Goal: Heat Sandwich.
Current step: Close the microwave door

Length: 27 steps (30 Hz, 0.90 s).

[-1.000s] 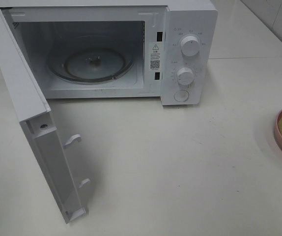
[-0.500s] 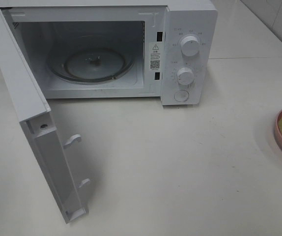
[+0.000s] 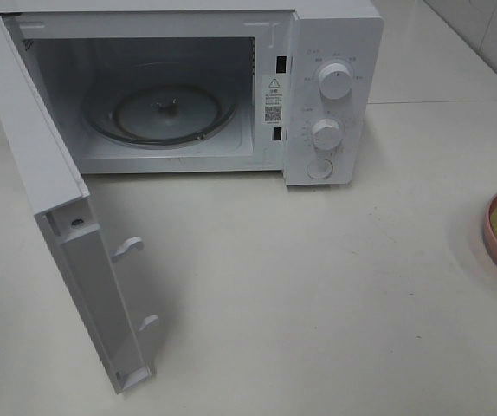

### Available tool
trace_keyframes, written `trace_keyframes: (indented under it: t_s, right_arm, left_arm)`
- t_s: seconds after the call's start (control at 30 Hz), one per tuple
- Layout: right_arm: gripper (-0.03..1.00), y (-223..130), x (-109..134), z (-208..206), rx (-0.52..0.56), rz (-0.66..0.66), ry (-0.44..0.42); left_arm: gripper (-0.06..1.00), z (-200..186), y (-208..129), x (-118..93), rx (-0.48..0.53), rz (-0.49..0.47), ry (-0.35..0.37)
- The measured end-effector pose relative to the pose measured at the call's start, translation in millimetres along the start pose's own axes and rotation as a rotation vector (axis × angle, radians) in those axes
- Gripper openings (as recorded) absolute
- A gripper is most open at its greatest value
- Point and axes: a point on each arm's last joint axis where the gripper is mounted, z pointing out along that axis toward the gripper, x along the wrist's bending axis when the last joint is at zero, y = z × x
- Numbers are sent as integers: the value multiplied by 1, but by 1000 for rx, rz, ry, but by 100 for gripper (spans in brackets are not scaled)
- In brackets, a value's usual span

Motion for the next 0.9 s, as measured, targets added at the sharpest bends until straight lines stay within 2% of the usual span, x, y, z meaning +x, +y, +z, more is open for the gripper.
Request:
trace_keyframes:
  t_s: [0.07, 0.17, 0.2, 0.47, 0.57, 0.7, 0.83, 0.87, 0.9]
  right_arm:
    - [67, 0, 0, 0, 0, 0, 0]
    - [67, 0, 0, 0, 0, 0, 0]
    - [67, 0, 0, 0, 0, 0, 0]
    - [67, 0, 0, 0, 0, 0, 0]
    - [67, 0, 0, 0, 0, 0, 0]
    - [67, 0, 0, 0, 0, 0, 0]
    - [67, 0, 0, 0, 0, 0, 0]
    - [67, 0, 0, 0, 0, 0, 0]
    - [67, 0, 0, 0, 0, 0, 0]
  left_arm:
    - [0, 5, 1, 1, -16, 10, 8]
    - [0, 38, -1, -1, -43, 36, 11]
    - [0, 38, -1, -1, -43, 36, 11]
    - [0, 104, 9, -7, -166, 13, -30]
    - [0, 124, 13, -9, -188, 10, -37]
    - [0, 145, 10, -10, -170, -3, -44]
    - [0, 167, 7, -14, -172, -48, -76]
    - [0, 172, 6, -16, -174, -46, -95]
    - [0, 180, 4, -21, -180, -37, -145]
